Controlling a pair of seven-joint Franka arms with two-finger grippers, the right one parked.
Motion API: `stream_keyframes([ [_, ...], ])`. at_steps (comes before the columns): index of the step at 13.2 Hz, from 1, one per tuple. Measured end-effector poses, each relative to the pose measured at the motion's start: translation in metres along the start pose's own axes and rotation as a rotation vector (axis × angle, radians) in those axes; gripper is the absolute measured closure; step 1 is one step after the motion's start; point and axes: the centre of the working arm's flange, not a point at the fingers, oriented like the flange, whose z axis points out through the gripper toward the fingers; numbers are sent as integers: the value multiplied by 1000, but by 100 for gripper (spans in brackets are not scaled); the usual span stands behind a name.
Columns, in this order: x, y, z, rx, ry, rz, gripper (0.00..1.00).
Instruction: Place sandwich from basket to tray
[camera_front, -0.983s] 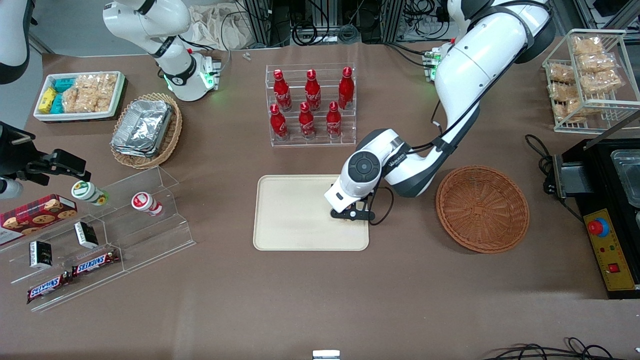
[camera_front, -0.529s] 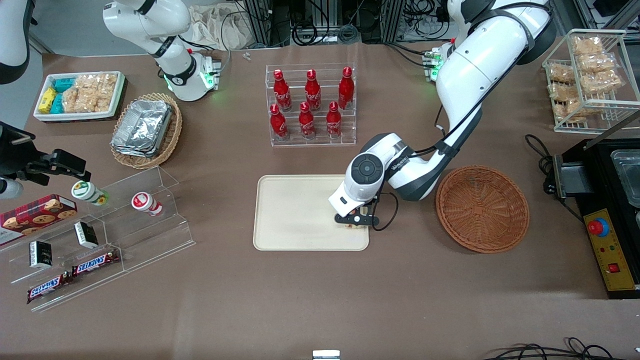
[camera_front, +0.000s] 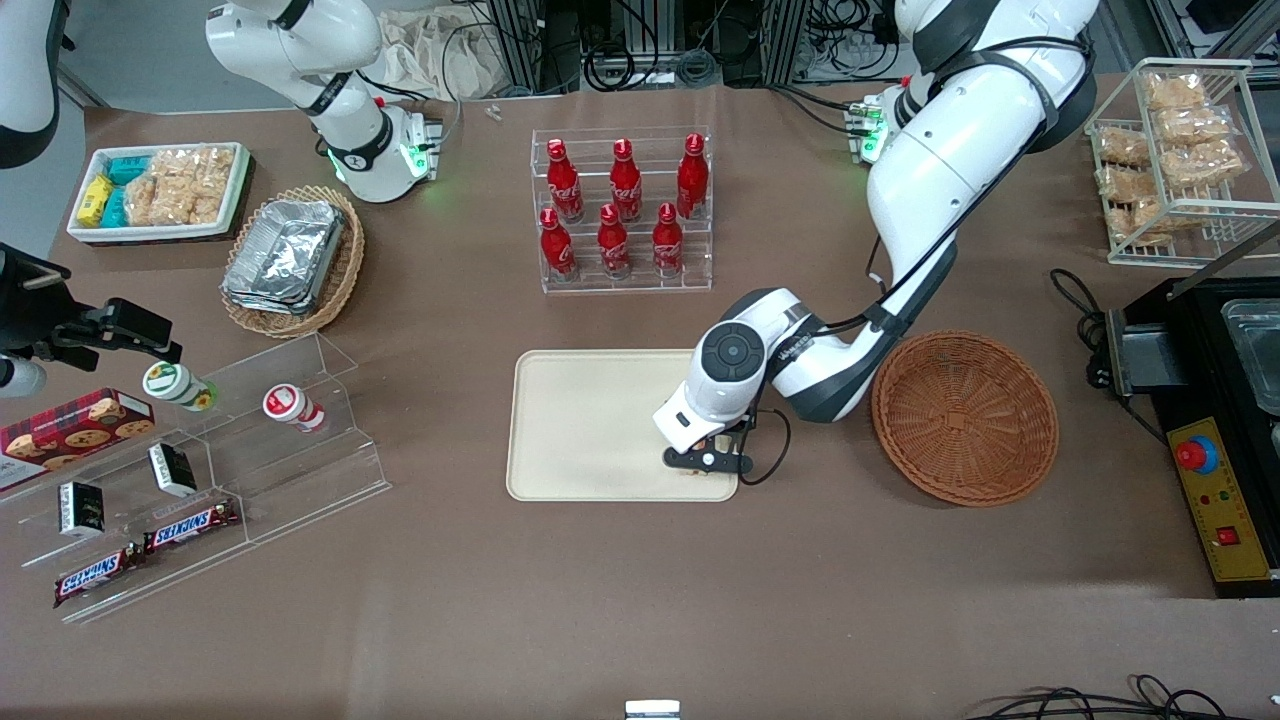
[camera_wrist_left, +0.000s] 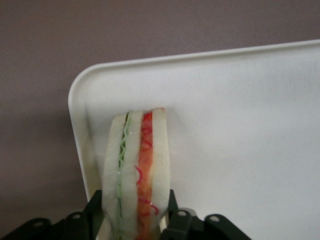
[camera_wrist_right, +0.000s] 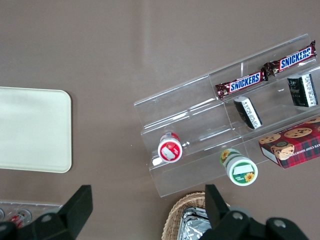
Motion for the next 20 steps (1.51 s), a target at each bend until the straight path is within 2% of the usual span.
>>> stream_keyframes([
  [3,18,-3,-29,-14,46,-28,9],
  [4,25,-8,-51,-7,42,-54,0],
  [5,30,-14,-79,12,25,-82,0],
  [7,34,-28,-147,75,-3,-130,0],
  [8,33,-35,-182,100,0,-162,0],
  [10,36,-66,-236,125,37,-244,0],
  [12,48,-124,-270,114,58,-314,0],
  [15,53,-214,-302,82,40,-328,0],
  [17,40,-258,-326,49,18,-283,0],
  [20,-5,-330,-357,21,-8,-200,0],
])
